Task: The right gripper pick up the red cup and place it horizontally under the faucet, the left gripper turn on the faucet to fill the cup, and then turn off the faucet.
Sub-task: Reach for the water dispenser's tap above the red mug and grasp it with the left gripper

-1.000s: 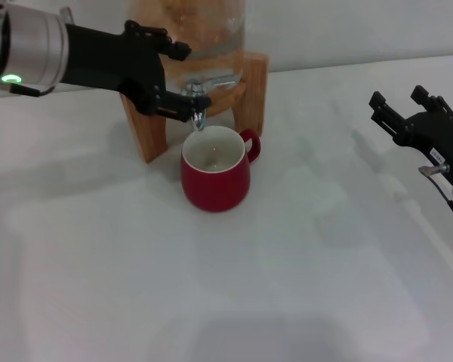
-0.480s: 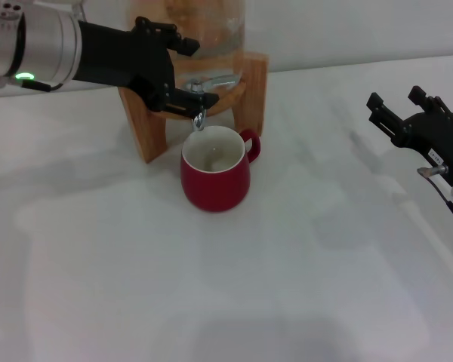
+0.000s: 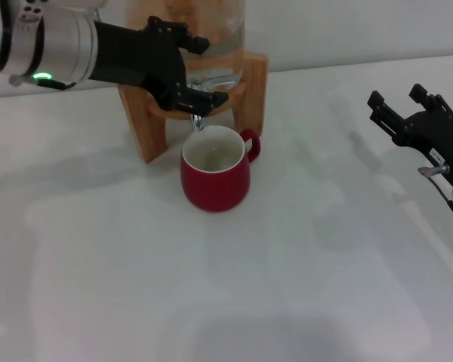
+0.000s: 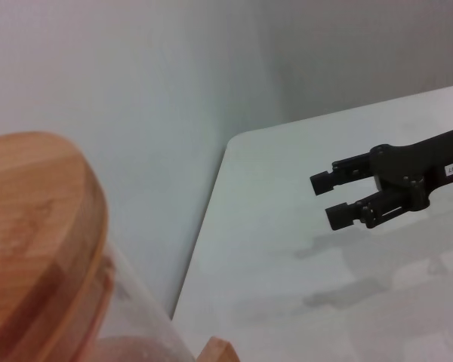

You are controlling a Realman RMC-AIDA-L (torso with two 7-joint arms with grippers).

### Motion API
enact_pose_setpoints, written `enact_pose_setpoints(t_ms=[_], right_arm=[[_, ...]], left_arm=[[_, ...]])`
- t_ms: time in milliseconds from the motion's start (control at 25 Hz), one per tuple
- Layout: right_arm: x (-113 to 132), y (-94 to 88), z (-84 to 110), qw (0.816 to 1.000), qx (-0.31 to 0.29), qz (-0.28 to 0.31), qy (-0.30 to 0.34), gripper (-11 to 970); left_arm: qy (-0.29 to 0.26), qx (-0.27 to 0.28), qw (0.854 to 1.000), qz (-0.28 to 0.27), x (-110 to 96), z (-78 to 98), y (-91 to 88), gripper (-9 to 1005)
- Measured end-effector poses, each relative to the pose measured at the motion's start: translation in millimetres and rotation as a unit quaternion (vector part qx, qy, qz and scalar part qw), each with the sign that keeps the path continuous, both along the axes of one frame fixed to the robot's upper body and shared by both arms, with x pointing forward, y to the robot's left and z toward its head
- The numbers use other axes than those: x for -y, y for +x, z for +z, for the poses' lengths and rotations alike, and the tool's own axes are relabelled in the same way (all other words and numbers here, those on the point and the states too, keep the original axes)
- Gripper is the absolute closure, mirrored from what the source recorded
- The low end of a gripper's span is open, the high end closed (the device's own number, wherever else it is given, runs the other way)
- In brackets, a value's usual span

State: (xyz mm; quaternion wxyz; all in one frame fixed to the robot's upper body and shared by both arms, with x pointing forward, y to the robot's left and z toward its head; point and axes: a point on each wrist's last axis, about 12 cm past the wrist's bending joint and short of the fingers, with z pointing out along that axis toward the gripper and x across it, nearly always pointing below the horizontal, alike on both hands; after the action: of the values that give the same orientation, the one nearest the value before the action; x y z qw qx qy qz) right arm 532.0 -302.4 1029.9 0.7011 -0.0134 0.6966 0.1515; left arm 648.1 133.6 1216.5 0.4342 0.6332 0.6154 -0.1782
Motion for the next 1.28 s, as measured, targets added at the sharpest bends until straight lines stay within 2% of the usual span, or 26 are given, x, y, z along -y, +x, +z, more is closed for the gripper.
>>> enact_pose_setpoints(t_ms=[1280], right_arm=[[-2.9,-1.5,-0.4,1.000,0.002,0.007,-0.002,121]], left_arm=[[0.020,0.029,0.999,-0.021,19.3,-14.8,6.7,153]])
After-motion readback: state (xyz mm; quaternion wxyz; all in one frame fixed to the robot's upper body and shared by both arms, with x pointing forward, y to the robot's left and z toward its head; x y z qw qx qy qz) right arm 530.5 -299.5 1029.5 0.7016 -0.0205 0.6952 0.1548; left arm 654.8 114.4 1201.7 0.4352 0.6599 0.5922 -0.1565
